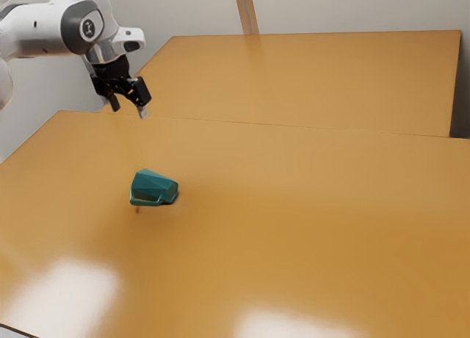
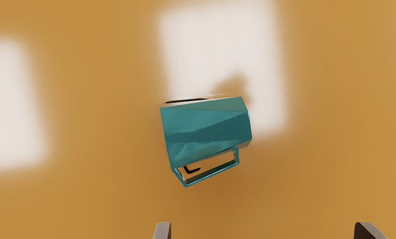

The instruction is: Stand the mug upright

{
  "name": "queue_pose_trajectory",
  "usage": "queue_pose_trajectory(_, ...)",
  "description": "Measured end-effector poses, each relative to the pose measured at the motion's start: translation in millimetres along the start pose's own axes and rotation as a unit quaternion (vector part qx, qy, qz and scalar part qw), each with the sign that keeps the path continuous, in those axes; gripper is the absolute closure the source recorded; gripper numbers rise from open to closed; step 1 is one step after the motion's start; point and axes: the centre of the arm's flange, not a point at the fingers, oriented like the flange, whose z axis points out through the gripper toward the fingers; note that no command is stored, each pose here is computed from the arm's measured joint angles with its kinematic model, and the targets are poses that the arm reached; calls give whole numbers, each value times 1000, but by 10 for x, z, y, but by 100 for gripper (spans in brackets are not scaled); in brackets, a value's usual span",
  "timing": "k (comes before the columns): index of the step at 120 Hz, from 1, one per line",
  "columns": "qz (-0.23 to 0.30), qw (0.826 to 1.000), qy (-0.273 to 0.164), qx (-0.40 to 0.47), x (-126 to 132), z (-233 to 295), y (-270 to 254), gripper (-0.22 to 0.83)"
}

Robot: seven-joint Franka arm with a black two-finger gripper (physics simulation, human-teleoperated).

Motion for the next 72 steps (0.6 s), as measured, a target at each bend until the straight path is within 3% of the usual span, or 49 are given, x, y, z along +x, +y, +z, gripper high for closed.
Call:
queue_pose_trajectory(19, -12, 1000, 8, -14, -18, 5, -4, 0)
queue_pose_trajectory(36, -54, 997, 21, -48, -188, 276, -114, 0)
queue_pose_trajectory(54, -126, 987, 44, -88, -359, 636, -385, 0)
queue_pose_trajectory(72, -208, 965, 96, -131, -626, 837, -730, 0)
